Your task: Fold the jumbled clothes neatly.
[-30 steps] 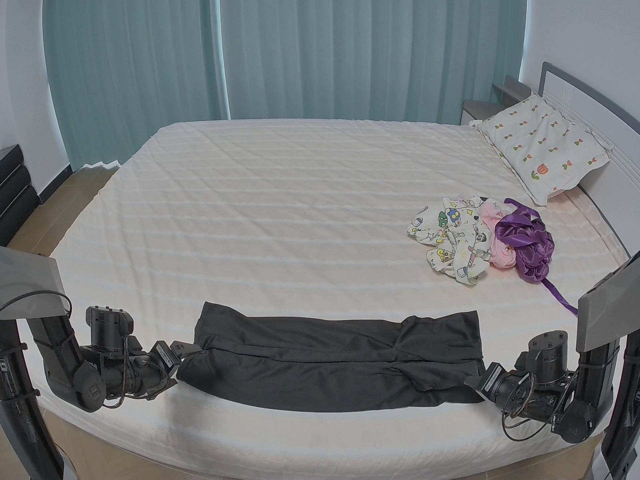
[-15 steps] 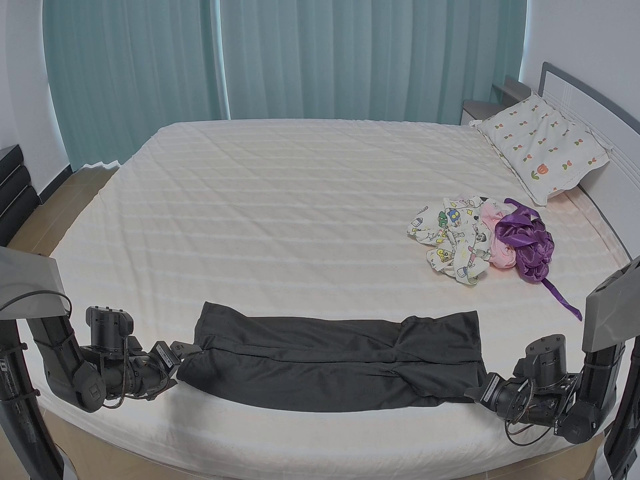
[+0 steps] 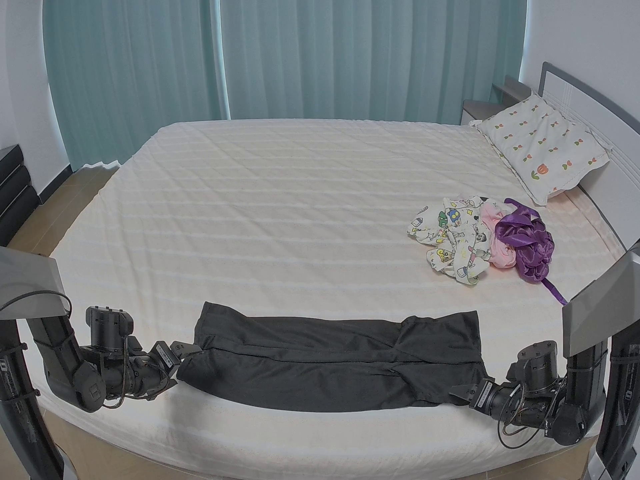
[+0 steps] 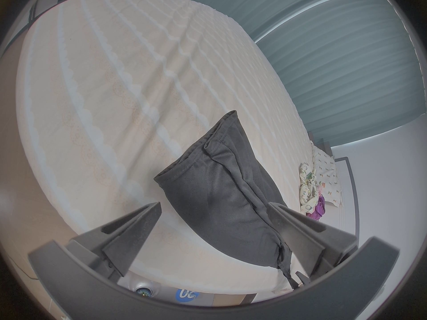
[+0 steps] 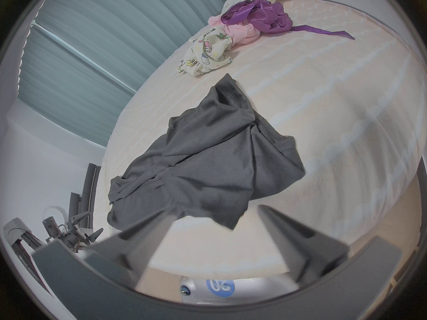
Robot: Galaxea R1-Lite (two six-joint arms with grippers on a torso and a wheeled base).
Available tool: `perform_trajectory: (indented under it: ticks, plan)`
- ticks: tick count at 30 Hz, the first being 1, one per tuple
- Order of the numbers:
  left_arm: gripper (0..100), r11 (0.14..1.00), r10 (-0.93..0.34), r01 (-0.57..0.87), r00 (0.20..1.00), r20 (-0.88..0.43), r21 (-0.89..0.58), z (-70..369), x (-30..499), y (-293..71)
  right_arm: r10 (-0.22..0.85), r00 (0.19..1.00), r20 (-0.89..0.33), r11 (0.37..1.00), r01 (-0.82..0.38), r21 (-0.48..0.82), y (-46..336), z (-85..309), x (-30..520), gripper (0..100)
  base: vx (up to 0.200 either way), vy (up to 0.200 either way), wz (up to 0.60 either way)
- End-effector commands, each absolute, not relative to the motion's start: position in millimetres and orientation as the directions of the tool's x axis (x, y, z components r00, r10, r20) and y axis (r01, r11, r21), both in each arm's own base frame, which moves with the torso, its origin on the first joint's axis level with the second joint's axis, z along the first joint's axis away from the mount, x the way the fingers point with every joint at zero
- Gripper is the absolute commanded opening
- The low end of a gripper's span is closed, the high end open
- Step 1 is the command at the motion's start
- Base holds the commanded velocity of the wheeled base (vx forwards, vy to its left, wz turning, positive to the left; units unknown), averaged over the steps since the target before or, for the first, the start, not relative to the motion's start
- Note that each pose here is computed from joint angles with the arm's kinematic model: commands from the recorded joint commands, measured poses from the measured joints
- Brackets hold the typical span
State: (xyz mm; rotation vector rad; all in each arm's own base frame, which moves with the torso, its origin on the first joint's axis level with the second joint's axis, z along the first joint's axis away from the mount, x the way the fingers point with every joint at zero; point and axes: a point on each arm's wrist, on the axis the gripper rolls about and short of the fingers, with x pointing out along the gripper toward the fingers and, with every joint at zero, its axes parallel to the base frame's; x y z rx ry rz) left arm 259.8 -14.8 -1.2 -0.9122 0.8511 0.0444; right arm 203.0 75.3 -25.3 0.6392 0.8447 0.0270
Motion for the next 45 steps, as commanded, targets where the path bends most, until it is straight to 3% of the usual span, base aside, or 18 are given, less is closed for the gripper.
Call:
perform_trajectory:
  ticks: [1, 12, 22, 37, 45]
  plan:
    - [100, 0.634, -0.307, -0.374, 0.682, -0.664, -0.677, -1, 260, -15, 0.227, 0.644, -0.73, 0.829, 0.266, 0.492, 67, -42, 203, 100, 0.0, 0.0, 0.0]
    - [100, 0.636, -0.306, -0.375, 0.679, -0.667, -0.674, -3, 260, -15, 0.18, 0.758, -0.627, 0.79, 0.269, 0.552, 53, -53, 255, 100, 0.0, 0.0, 0.0]
    - [100, 0.636, -0.306, -0.374, 0.68, -0.666, -0.674, -3, 261, -15, 0.201, 0.762, -0.616, 0.779, 0.257, 0.572, 54, -59, 279, 100, 0.0, 0.0, 0.0]
    - [100, 0.635, -0.306, -0.375, 0.68, -0.666, -0.675, -3, 261, -15, 0.21, 0.727, -0.654, 0.783, 0.276, 0.558, 46, -27, 234, 100, 0.0, 0.0, 0.0]
    - [100, 0.636, -0.297, -0.353, 0.708, -0.64, -0.686, 3, 268, -14, 0.216, 0.778, -0.59, 0.773, 0.234, 0.59, 46, -22, 241, 100, 0.0, 0.0, 0.0]
